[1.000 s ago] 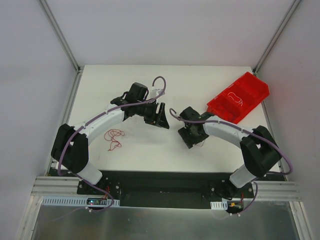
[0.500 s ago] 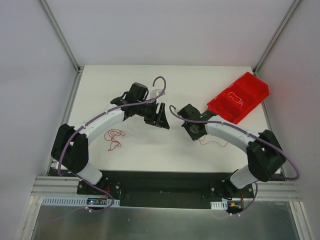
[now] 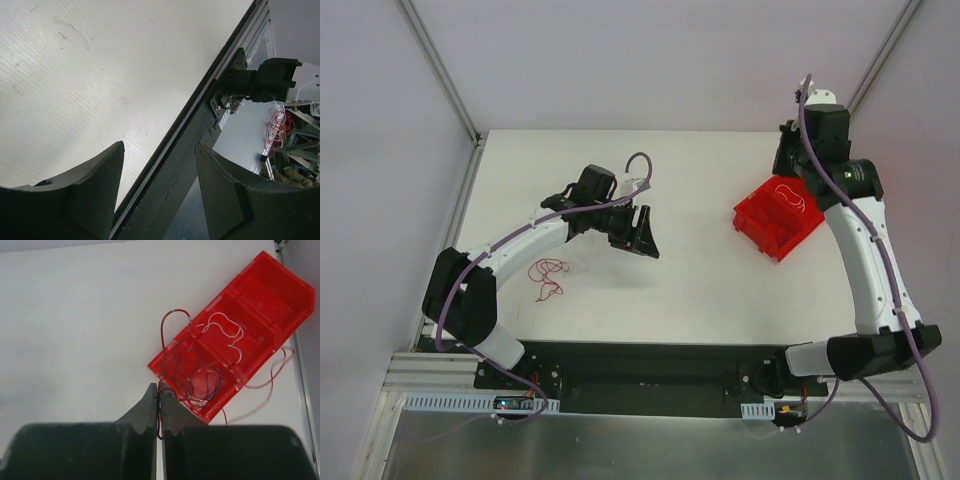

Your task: Untangle the cables

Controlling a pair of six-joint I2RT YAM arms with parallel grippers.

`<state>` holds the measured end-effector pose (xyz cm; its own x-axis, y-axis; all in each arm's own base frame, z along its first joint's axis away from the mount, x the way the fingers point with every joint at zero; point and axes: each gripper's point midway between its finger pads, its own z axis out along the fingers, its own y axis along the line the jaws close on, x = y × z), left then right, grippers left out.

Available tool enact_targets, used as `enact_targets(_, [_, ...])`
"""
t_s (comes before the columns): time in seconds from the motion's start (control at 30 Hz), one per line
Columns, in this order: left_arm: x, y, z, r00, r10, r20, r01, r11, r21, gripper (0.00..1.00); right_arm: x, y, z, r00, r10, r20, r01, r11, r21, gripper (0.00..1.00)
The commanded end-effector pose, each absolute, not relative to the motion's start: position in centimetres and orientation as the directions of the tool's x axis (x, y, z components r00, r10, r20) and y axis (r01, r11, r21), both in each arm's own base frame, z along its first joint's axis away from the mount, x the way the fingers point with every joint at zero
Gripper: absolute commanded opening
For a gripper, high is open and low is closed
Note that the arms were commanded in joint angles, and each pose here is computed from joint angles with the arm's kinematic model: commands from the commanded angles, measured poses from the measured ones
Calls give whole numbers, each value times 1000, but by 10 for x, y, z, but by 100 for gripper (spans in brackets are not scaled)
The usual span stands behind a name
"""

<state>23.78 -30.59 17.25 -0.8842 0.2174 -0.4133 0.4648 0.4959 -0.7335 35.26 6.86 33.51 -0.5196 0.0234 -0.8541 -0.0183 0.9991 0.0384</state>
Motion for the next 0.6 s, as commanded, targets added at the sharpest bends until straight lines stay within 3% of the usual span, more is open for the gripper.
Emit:
enact_targets(0.0, [241,-305,186,-875,201,-440,481,458,-747,58,400,31,348,-487,88,-869,90,995,50,0])
enact_targets(0.27, [242,-305,180,-882,203,-425,470,460,-754,58,491,-59,355,-404,133,-905,257,966,27,0])
enact_targets(0.57, [247,-302,174,-890,195,-412,454,467,-759,59,556,-113,324,-370,179,-912,296,953,67,0])
